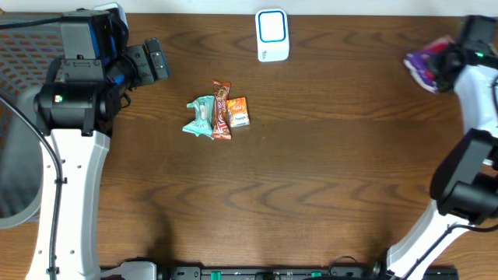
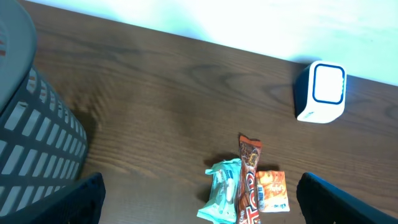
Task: Scan the item barcode
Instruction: 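Drop the pink package at the right edge of the table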
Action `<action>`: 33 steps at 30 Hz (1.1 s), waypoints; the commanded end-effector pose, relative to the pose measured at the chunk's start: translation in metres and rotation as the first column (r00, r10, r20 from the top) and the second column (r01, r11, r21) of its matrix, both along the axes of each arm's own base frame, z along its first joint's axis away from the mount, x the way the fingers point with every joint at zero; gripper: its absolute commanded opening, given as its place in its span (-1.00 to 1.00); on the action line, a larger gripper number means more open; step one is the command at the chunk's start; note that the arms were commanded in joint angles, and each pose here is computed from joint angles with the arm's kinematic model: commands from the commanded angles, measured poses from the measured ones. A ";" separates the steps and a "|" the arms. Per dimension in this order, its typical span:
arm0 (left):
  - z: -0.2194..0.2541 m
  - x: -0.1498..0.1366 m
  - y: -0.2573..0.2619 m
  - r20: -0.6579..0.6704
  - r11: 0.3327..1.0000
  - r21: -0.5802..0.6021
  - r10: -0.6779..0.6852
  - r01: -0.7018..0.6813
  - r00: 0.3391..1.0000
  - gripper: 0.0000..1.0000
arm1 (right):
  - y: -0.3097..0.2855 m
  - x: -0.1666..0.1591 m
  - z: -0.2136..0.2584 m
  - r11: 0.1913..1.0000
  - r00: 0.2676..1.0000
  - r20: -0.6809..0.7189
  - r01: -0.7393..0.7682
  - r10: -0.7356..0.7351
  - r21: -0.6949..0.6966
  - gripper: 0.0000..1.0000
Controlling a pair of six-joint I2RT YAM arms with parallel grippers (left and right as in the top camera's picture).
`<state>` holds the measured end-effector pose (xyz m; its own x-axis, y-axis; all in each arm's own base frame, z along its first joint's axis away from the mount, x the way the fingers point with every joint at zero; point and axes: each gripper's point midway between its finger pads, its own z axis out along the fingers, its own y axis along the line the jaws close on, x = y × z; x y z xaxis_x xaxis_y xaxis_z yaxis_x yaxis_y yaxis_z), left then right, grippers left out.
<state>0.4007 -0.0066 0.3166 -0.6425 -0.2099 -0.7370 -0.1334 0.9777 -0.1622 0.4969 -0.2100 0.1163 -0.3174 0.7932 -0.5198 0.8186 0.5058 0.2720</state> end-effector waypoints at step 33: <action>0.002 0.002 0.003 0.004 1.000 0.005 0.015 -0.015 1.000 0.96 | 0.288 -0.021 -0.006 0.305 0.383 0.212 -0.896 0.899 0.323 0.98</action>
